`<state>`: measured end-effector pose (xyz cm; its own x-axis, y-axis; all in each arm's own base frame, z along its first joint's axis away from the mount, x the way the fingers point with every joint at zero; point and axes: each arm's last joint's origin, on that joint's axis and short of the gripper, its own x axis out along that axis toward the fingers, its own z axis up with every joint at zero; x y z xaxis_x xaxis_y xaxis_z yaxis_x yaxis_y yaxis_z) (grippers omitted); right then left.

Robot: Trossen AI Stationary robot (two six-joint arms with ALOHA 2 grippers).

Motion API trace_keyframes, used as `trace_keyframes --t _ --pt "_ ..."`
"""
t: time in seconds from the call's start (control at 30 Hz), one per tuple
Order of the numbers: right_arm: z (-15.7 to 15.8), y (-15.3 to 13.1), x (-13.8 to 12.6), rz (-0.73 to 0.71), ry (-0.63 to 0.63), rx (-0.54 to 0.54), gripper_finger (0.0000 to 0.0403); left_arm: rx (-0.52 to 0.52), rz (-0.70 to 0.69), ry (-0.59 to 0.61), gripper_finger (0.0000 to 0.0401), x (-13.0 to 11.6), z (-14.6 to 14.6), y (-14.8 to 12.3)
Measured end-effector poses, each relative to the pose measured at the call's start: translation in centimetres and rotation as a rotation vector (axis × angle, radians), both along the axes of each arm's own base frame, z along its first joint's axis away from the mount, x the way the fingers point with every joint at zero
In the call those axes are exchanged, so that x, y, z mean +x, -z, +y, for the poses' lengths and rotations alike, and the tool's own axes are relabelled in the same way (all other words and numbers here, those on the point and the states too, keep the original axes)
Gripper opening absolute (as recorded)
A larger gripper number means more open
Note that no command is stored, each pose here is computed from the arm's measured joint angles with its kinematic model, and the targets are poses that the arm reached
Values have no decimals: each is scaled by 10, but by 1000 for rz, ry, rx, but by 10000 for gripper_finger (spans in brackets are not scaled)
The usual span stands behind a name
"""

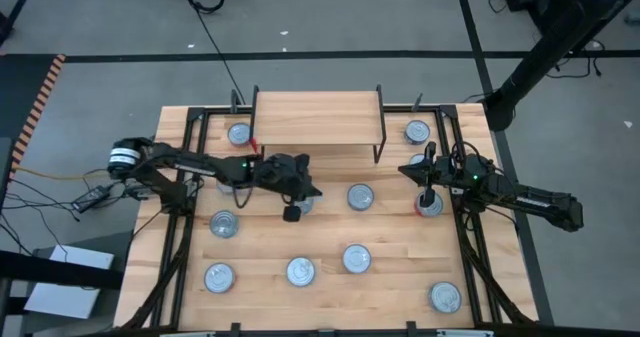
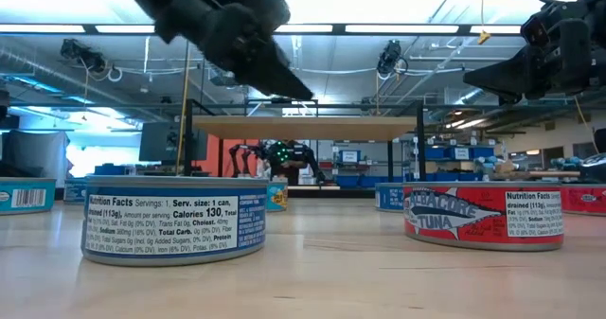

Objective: Stack canned seafood by type on shelf
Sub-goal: Put the yellow blue tuna can on the shelf

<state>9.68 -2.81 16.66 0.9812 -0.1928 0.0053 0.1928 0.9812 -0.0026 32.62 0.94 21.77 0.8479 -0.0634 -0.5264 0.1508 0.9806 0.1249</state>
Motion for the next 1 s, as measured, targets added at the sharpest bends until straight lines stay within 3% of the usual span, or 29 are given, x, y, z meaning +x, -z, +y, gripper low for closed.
trace_keyframes --t 0.2,0.47,0.77,1.0 --pt "0 0 0 0 0 0 25 -38 -2 105 2 38 -2 9" --pt "0 0 0 0 1 0 25 -54 34 131 1 75 -2 21" --pt "0 0 0 0 0 0 25 -35 45 177 17 79 -13 25" --pt "0 0 0 0 0 0 25 13 91 106 24 77 -13 28"
